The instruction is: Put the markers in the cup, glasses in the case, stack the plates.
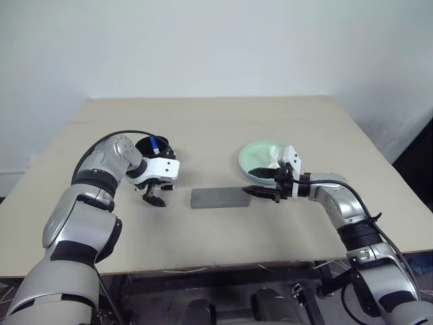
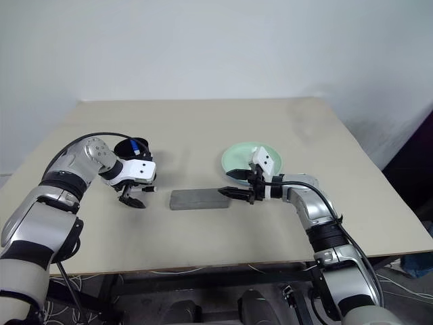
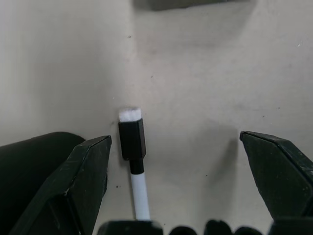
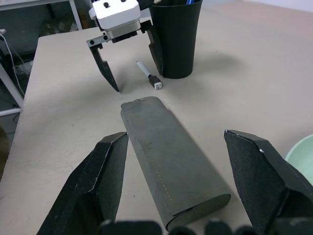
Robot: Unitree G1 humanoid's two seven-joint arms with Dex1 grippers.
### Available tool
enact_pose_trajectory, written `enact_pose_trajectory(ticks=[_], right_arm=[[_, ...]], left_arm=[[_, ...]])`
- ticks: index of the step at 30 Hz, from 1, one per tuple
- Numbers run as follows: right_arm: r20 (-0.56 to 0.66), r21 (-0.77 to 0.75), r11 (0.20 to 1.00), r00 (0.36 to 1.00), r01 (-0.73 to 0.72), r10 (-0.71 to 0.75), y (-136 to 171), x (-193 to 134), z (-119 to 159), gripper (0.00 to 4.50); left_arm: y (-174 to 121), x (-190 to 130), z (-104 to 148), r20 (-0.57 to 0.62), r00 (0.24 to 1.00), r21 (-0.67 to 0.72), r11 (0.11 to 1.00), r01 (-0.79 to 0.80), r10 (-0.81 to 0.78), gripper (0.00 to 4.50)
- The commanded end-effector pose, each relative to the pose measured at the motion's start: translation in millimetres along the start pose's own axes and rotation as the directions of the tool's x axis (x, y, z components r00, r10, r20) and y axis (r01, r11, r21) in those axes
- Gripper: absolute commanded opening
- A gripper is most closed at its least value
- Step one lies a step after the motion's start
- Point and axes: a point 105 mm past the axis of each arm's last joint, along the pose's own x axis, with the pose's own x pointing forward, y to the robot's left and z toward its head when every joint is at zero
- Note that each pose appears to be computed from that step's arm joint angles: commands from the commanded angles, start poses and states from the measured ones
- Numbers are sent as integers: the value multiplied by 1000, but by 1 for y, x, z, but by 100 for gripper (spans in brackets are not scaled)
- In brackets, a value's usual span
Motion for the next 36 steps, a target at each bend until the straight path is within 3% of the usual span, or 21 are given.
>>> enact_pose_trajectory(ticks=[1, 17, 28, 36], right_arm=[[29, -56, 998, 1000, 10, -8, -1, -1, 15, 340], [28, -52, 998, 999, 24, -23, -2, -3, 13, 340], [33, -55, 998, 999, 19, -17, -2, 1, 15, 340], [33, -53, 998, 999, 25, -23, -2, 0, 13, 340]], left_arm=[[7, -6, 6, 2, 1000, 10, 1000, -24, 24, 448], [-9, -11, 7, 51, 991, -7, 992, 123, -123, 448], [-2, -9, -8, -55, 998, 36, 999, 24, -22, 448], [-10, -8, -18, -107, 993, 82, 994, 67, -58, 448]])
